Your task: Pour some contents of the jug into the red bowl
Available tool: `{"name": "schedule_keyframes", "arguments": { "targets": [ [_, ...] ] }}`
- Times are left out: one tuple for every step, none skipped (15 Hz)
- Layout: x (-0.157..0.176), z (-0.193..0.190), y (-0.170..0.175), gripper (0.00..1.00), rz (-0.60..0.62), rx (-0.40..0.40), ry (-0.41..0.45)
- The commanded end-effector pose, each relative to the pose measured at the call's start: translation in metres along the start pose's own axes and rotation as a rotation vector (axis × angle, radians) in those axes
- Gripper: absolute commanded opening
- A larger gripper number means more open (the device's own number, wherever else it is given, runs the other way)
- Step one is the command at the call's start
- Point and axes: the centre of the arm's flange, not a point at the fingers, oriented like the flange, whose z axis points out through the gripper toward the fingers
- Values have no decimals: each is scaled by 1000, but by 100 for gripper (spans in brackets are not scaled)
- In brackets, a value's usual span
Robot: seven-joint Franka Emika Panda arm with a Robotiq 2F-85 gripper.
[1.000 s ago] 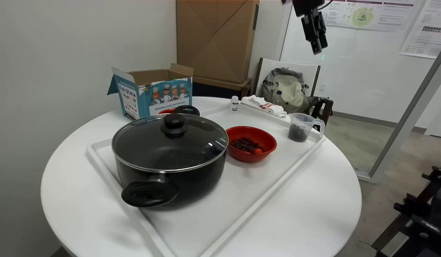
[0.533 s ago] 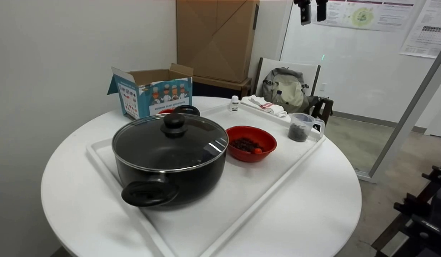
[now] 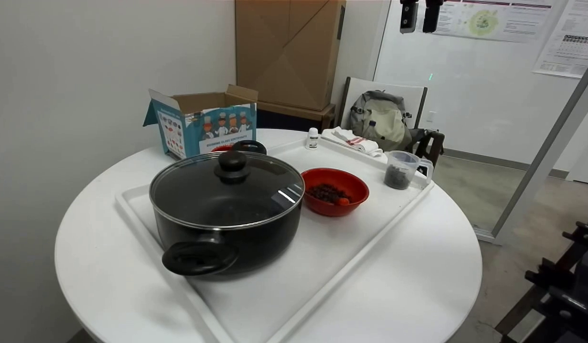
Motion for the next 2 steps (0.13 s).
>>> {"name": "schedule_keyframes", "arguments": {
  "targets": [
    [-1, 0, 0, 100, 0, 0, 1],
    [-1, -1, 0, 100, 0, 0, 1]
  ]
}}
